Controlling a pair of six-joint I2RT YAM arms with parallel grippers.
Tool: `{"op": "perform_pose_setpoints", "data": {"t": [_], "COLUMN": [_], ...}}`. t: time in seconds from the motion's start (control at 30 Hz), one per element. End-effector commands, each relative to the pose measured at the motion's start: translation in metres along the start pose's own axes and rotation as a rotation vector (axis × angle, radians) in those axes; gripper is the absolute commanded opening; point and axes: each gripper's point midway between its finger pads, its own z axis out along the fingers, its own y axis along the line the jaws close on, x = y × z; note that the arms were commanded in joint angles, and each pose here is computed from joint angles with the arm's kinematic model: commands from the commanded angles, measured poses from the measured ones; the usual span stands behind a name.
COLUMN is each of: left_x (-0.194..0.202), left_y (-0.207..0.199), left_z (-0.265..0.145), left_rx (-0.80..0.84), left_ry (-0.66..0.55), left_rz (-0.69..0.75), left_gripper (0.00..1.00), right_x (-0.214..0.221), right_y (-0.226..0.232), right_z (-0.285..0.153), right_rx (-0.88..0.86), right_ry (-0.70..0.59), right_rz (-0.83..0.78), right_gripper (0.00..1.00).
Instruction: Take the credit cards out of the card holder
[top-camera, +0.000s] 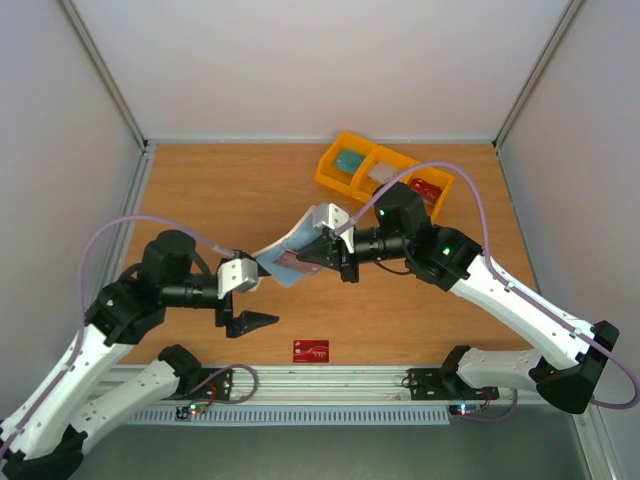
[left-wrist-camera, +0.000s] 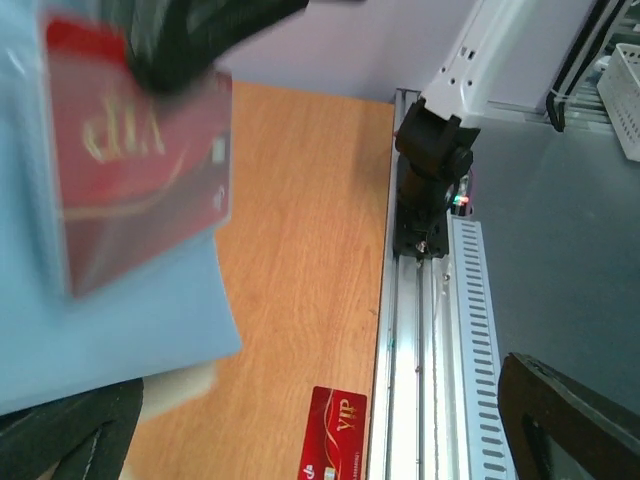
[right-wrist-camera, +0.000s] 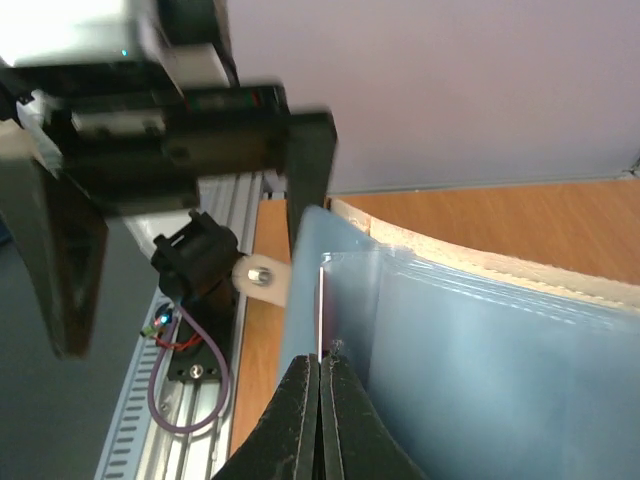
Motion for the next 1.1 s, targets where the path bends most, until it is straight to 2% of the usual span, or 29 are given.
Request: {"op": "perform_pose_setpoints", "data": {"t": [0.0, 0.13, 0.3, 0.47, 0.57, 0.7, 0.73, 0.83, 0.9, 1.07], "left_x": [-0.019, -0.044, -0.032, -0.027, -0.030, -0.035, -0.037, -0.045, -0.046, -0.049], "left_y": [-0.015, -0.006, 0.016, 0.008, 0.019, 0.020, 0.022, 0.023, 0.020, 0.008], "left_z": [-0.031, -0.045, -0.039, -0.019, -0.006, 0.009, 0.013, 0.022, 0.024, 0.024], "left_rx": [-0.032, -0.103, -0.137, 0.040, 0.067, 0.110, 0.113, 0.137, 0.158, 0.217], "left_ry": [-0.008, -0.048, 0.014, -0.006, -0.040, -0.085, -0.094, -0.128, -0.136, -0.156], "left_rz": [0.146, 0.169, 0.131, 0.099, -0.003, -0.019, -0.022, -0.060, -0.063, -0.082], "left_gripper": [0.97, 0.99, 0.99, 0.99, 1.00, 0.96, 0.89, 0.55, 0.38, 0.05], "right_x": [-0.007, -0.007, -0.009, -0.014, -0.015, -0.019, -0.020, -0.022, -0.022, -0.017], "right_y": [0.003, 0.007, 0.013, 0.017, 0.018, 0.020, 0.020, 0.019, 0.018, 0.014], "right_z": [-0.009, -0.011, -0.015, -0.018, -0.016, -0.014, -0.014, -0.011, -0.010, -0.005], "right_rx": [0.003, -0.014, -0.030, -0.043, -0.057, -0.079, -0.084, -0.091, -0.093, -0.087], "right_ry": [0.002, 0.011, 0.003, -0.018, -0.025, -0.044, -0.050, -0.060, -0.060, -0.050], "right_rz": [-0.044, -0.049, -0.054, -0.062, -0.063, -0.056, -0.054, -0.041, -0.036, -0.026], "right_gripper": [0.01, 0.01, 0.01, 0.01, 0.01, 0.01, 0.01, 0.01, 0.01, 0.01]}}
